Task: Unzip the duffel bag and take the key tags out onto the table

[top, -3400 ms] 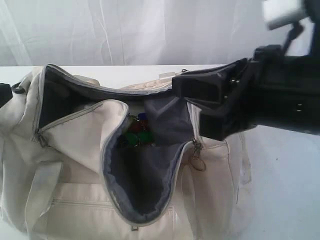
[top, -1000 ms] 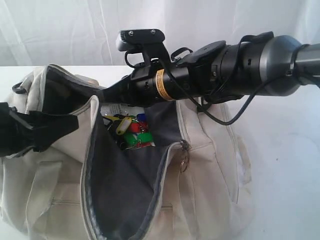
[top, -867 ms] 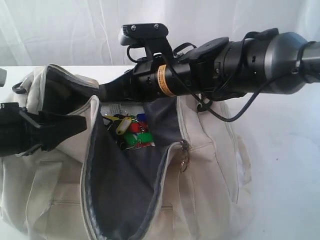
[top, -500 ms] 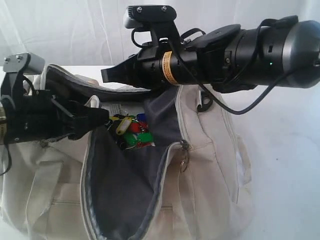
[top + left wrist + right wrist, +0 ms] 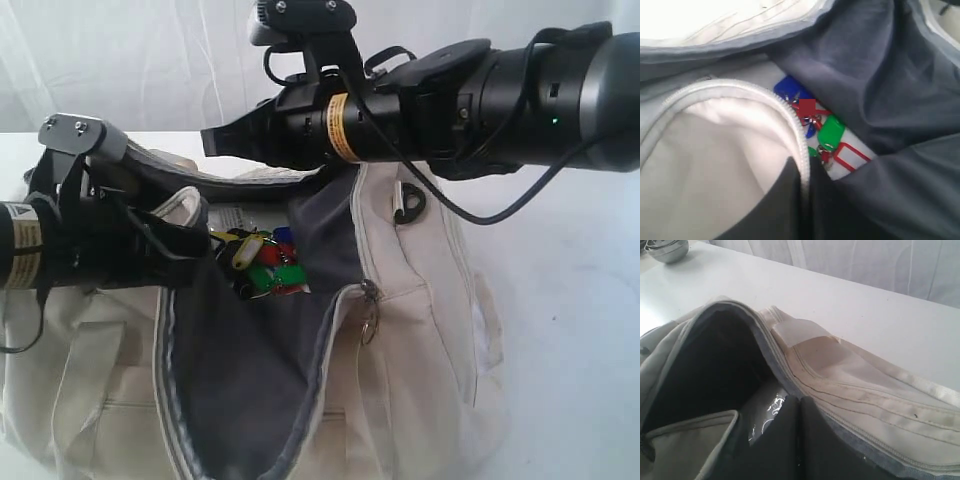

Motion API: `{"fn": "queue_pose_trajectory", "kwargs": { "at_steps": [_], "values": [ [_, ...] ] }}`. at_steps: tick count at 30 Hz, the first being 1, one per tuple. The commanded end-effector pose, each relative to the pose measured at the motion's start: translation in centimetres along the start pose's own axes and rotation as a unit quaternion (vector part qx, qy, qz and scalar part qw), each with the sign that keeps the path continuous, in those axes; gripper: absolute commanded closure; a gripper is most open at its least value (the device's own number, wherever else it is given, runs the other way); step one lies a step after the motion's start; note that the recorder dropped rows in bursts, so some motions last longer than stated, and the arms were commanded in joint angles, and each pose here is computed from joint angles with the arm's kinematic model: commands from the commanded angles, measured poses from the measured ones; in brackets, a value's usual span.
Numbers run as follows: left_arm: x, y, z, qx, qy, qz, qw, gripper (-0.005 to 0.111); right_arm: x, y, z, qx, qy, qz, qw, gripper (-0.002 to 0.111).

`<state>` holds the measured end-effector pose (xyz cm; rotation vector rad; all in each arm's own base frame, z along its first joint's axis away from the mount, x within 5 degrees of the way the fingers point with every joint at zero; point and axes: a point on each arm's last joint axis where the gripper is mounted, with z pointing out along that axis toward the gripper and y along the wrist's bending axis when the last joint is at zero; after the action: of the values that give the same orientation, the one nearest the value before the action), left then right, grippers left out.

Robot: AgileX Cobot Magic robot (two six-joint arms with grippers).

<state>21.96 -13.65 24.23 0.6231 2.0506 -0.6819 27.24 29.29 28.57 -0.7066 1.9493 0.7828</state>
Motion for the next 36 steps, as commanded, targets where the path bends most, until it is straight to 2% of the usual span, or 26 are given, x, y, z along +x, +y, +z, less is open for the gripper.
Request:
{"fn": "queue_pose_trajectory", "kwargs": {
  "at_steps": [1, 11, 13, 16, 20, 25, 32, 36],
  "values": [
    [-0.2, -1.1, -1.6, 0.022, 0.010, 0.006, 1.000, 0.107, -0.9, -0.1, -0.8, 0.003, -0.015, -0.006, 1.000, 0.108],
    [-1.8, -2.6, -7.4, 0.085, -0.071, -0.035, 0.993, 0.107, -0.7, 0.5, -0.9, -0.026, -0.005, -0.006, 1.000, 0.108],
    [-1.7, -2.7, -8.5, 0.091, -0.082, -0.057, 0.991, 0.107, -0.6, 0.7, -0.9, -0.036, -0.001, -0.006, 0.999, 0.108],
    [-0.4, -3.0, -9.6, 0.098, -0.085, -0.088, 0.988, 0.107, -0.5, 1.0, -0.9, -0.056, 0.007, -0.007, 0.998, 0.108],
    [2.3, -3.9, -10.6, 0.129, -0.074, -0.095, 0.984, 0.107, -0.3, 1.5, -1.0, -0.082, 0.017, -0.007, 0.996, 0.108],
    [5.5, -5.7, -11.0, 0.217, -0.032, -0.108, 0.970, 0.107, 0.4, 2.3, -1.0, -0.135, 0.043, -0.006, 0.990, 0.108],
    [6.6, -5.7, -10.8, 0.218, -0.016, -0.115, 0.969, 0.107, 4.2, 4.2, 0.7, -0.271, 0.155, 0.046, 0.949, 0.108],
    [6.7, -5.7, -10.7, 0.218, -0.015, -0.116, 0.969, 0.106, 6.2, 4.6, 1.6, -0.318, 0.201, 0.061, 0.924, 0.108]
  ]
}}
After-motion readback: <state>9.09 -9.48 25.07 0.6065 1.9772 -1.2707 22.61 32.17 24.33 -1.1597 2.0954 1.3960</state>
